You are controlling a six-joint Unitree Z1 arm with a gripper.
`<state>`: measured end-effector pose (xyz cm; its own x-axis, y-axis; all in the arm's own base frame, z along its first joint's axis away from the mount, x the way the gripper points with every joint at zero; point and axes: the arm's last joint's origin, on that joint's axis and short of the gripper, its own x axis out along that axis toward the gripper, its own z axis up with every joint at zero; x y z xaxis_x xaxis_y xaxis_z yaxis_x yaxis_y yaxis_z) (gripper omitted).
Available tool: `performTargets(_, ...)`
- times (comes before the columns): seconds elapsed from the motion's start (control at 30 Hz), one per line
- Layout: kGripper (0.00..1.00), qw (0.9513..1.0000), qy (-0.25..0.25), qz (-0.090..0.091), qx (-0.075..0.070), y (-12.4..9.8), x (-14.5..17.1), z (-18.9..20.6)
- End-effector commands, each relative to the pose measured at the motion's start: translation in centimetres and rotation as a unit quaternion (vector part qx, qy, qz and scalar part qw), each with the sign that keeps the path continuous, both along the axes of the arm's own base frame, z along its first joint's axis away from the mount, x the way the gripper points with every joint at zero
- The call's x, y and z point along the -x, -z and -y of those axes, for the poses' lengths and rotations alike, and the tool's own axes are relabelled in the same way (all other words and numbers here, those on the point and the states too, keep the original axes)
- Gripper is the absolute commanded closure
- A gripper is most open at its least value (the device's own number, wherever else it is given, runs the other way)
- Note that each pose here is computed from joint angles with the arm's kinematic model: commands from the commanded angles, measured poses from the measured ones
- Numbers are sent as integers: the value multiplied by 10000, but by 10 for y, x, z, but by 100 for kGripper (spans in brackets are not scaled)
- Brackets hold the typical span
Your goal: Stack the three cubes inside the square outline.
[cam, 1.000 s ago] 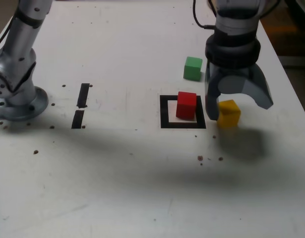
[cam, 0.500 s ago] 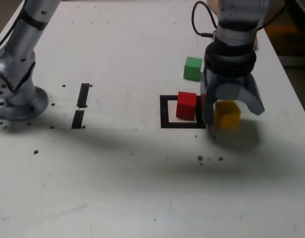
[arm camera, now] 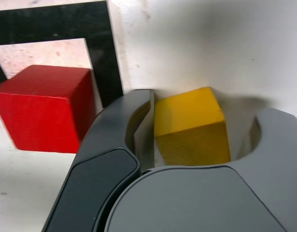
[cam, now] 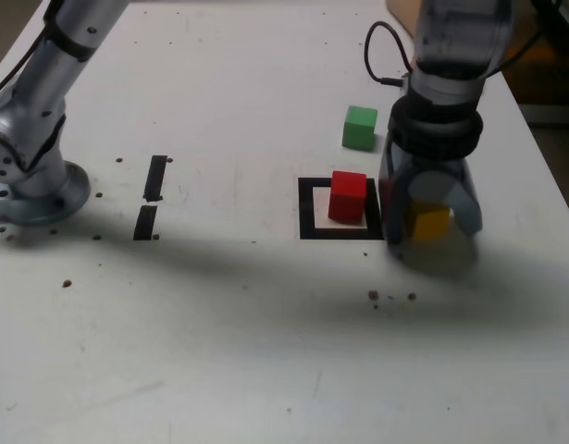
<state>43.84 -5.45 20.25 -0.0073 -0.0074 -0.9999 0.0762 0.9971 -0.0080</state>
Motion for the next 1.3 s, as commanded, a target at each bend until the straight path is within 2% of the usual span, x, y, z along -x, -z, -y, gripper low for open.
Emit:
performTargets(0.0,54,10000,0,46,-19,1,-2,-1)
performTargets(0.1,69,9998,47,198,-41,1,-6,-1)
performTargets(0.23,79,9993,126,350,-55,-3,-6,-1)
performTargets(0.37,85,9991,174,335,-200,-15,2,0)
performTargets(0.57,90,9965,308,475,-621,-56,21,5)
performTargets(0.67,90,9949,404,587,-717,-80,34,7)
performTargets(0.8,90,9935,498,685,-764,-105,53,7)
performTargets(0.93,88,9944,519,541,-747,-108,72,4)
performTargets(1.17,87,9972,431,76,-604,-92,97,-7)
performTargets(1.27,85,9977,387,-19,-554,-87,100,-10)
